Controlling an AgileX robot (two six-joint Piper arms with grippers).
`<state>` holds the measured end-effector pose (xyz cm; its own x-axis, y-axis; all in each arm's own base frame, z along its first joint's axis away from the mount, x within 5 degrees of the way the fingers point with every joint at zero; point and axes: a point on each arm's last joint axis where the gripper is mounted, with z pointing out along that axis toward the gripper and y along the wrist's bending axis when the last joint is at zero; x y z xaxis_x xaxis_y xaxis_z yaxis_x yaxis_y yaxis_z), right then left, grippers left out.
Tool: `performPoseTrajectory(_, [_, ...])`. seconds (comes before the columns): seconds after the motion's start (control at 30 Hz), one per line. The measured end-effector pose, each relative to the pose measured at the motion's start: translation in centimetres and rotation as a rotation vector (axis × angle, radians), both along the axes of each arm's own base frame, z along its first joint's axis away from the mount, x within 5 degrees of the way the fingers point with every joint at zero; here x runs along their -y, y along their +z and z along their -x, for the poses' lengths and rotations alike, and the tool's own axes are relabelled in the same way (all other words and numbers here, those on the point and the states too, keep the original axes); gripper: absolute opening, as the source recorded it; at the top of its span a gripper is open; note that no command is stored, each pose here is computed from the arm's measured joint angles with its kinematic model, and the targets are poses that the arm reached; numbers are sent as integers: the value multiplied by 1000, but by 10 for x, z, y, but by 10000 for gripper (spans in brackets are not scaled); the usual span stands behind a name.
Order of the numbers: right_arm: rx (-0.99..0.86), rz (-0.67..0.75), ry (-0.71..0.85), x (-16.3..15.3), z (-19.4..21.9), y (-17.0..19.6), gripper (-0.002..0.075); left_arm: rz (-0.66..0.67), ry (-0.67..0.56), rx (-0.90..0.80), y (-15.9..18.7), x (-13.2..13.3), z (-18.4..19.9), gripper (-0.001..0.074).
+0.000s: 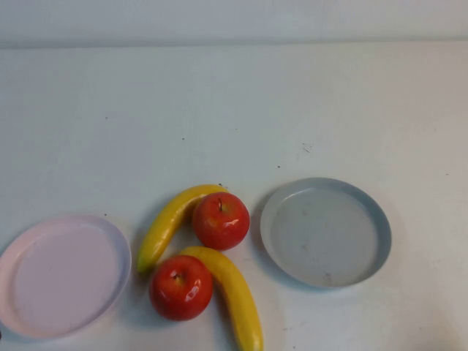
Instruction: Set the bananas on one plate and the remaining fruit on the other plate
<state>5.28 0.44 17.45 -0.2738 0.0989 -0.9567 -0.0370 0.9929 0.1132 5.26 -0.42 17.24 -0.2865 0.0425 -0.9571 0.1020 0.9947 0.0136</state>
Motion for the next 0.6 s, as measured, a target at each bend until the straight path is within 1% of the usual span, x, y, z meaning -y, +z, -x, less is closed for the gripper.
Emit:
performPoseTrajectory(0.4, [0,0,0,0,0,0,-17,8,0,4,0,0,0,3])
performPoseTrajectory(0.47, [0,0,0,0,0,0,-17,55,3,16,2,1,0,3])
performPoseTrajectory(0.53, [0,0,0,0,0,0,-17,140,10,41,5,2,-1,3])
performPoseTrajectory(0.6, [0,0,0,0,0,0,-17,275,21,70,9,4,-2,3])
